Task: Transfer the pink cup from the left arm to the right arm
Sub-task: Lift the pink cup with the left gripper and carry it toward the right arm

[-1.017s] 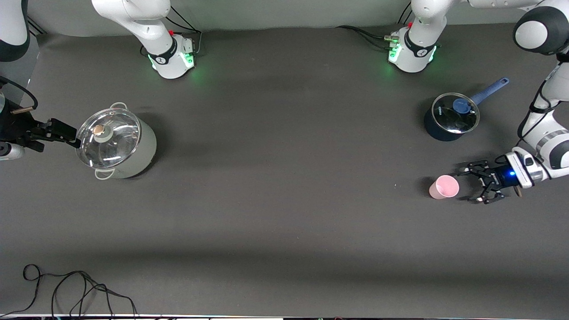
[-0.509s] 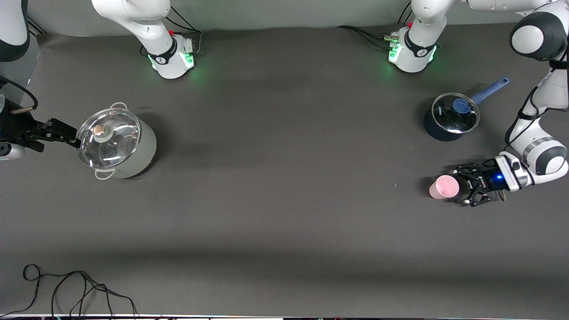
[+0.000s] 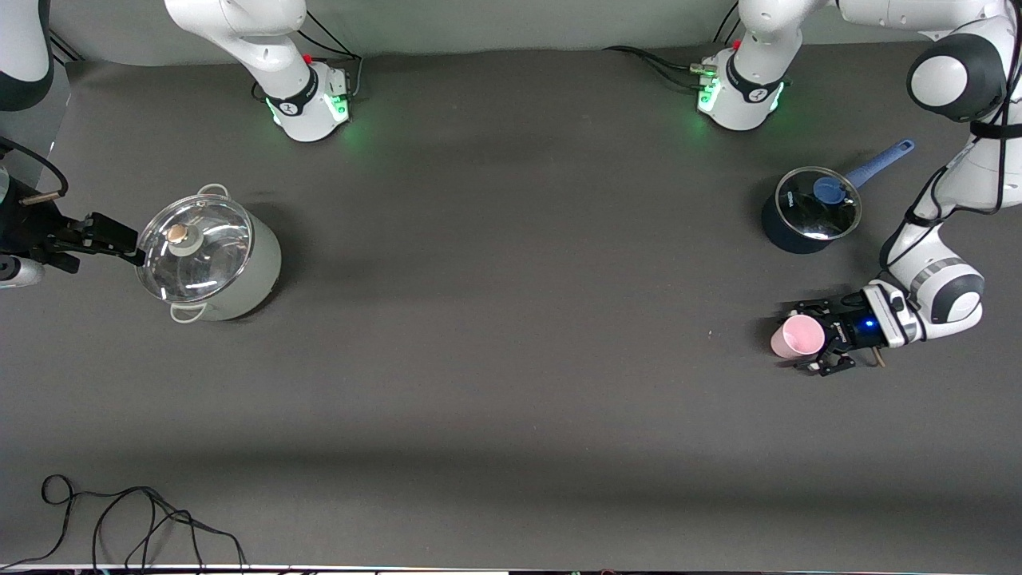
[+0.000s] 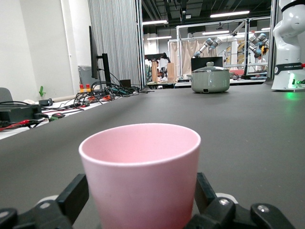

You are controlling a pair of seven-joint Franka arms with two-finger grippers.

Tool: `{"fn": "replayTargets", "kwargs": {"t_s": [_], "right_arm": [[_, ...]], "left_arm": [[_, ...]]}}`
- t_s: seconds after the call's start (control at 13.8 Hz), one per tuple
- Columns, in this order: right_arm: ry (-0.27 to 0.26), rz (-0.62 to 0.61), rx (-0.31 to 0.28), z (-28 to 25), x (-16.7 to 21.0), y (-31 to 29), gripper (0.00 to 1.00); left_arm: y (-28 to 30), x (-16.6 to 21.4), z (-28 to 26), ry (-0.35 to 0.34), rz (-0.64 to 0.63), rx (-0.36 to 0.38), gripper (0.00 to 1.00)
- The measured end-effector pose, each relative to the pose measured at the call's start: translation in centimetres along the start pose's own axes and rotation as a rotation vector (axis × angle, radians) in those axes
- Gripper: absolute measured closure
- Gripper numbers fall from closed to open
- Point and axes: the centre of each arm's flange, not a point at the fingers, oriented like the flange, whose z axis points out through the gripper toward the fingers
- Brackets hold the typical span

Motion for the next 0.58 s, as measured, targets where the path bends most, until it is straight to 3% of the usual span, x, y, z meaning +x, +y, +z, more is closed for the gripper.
{"fn": "replayTargets", "kwargs": {"t_s": [0.15, 0.29, 0.58], "right_arm": [[0.0, 0.0, 0.0, 0.0, 0.0, 0.0, 0.0], [0.0, 0.0, 0.0, 0.0, 0.0, 0.0, 0.0], [0.0, 0.0, 0.0, 0.0, 0.0, 0.0, 0.0]], "left_arm": [[-0.1, 0.0, 0.0, 0.002, 0.003, 0.002, 0.05], [-0.1, 0.0, 0.1, 0.005, 0.003, 0.005, 0.29], [-1.2, 0.6, 1.5, 0.018, 0.024, 0.004, 0.31]]}}
